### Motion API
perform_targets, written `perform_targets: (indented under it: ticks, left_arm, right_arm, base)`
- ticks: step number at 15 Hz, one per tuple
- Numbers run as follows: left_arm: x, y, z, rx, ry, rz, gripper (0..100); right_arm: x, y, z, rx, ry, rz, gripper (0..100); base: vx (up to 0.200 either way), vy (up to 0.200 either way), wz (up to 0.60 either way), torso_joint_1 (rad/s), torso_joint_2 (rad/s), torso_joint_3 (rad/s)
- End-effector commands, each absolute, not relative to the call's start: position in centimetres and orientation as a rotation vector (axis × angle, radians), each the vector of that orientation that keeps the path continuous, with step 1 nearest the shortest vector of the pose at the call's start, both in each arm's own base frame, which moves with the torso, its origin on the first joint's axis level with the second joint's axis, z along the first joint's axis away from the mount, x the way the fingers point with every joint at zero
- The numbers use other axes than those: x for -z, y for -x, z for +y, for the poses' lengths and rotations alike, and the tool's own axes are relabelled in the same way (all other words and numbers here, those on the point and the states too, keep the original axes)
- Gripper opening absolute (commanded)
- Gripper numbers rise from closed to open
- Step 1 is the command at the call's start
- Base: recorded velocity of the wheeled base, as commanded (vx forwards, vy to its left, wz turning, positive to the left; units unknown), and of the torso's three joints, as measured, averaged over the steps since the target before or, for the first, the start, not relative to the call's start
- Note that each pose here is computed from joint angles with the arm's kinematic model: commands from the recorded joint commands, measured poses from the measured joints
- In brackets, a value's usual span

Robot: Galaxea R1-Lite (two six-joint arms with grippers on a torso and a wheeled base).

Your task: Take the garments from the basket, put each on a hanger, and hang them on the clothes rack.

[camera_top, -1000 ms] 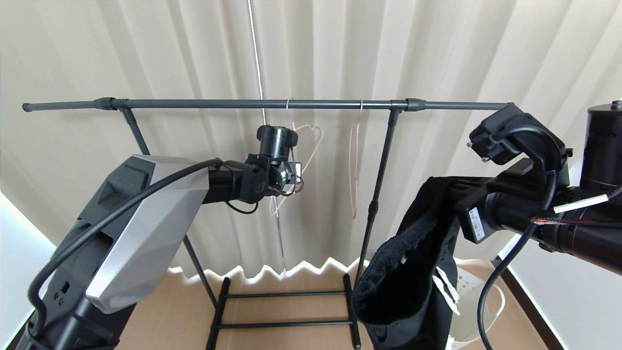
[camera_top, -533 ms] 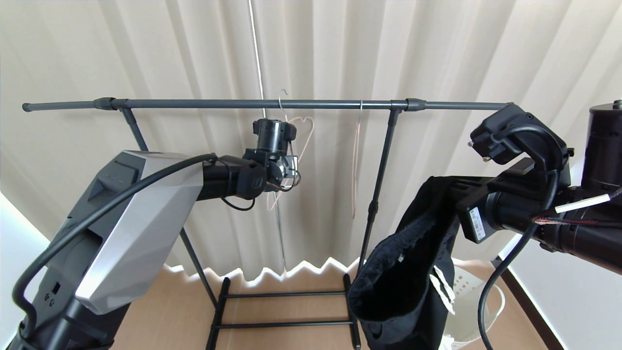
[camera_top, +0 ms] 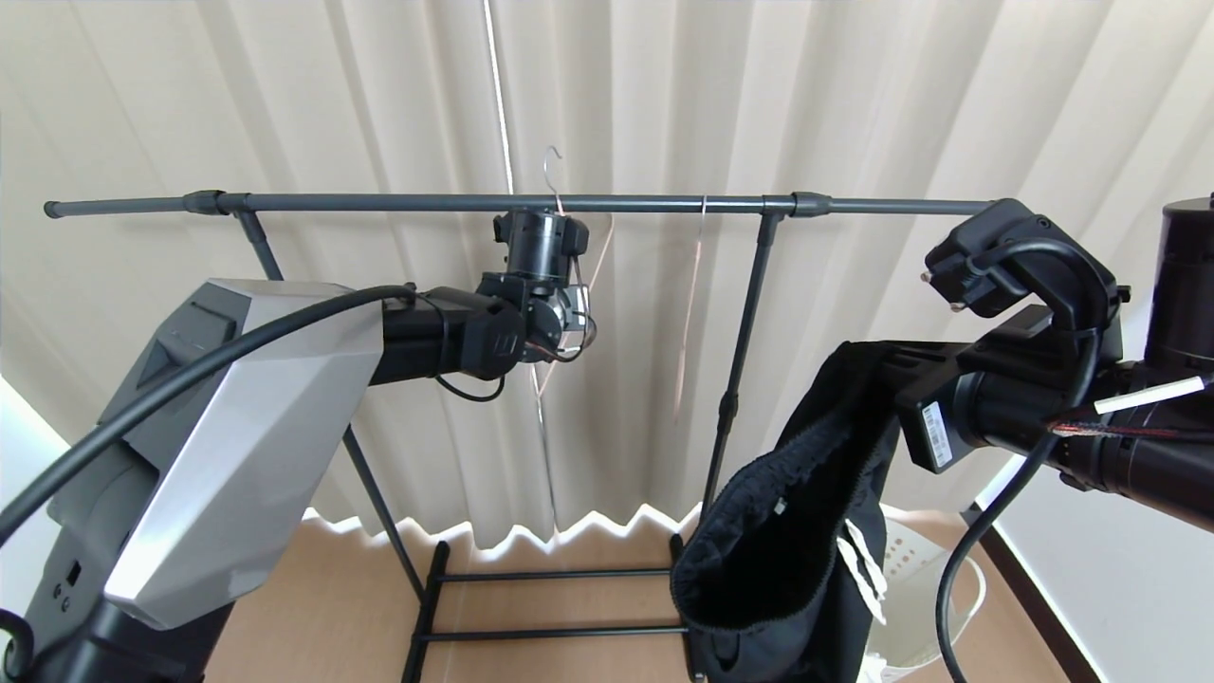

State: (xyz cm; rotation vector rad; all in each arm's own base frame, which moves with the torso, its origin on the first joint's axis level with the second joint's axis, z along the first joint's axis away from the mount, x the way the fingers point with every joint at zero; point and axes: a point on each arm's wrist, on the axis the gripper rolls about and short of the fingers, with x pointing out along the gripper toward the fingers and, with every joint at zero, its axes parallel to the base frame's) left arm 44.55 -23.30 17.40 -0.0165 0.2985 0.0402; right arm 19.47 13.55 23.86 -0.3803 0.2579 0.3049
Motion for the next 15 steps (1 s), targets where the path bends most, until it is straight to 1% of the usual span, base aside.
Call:
perform_targets:
  ticks: [1, 7, 11, 15]
  left_arm:
    - [-18.6, -43.7, -22.9, -0.038, 0.021, 0.292, 0]
    - [-19.1, -41.6, -22.1, -0.032, -0.004, 0.332, 0]
    - [-19.4, -39.6, -21.5, -0.027, -0.022, 0.365, 0]
    - [-20.0, -37.3, -20.5, -0.026, -0.008, 0.390, 0]
  right_arm:
    - [-23.9, -19.4, 13.5, -0.305, 0.379, 0.254, 0]
    - [-24.0, -19.4, 13.5, -0.305, 0.380, 0.253, 0]
    - [-24.0, -19.3, 13.5, -0.305, 0.377, 0.250, 0]
    - [-24.2, -19.2, 13.4, -0.305, 0.375, 0.245, 0]
  base:
    - [0.000, 0.000, 0.00, 0.000, 0.00, 0.000]
    - [0.000, 0.000, 0.00, 0.000, 0.00, 0.000]
    - [0.000, 0.000, 0.00, 0.000, 0.00, 0.000]
    - [0.000, 0.000, 0.00, 0.000, 0.00, 0.000]
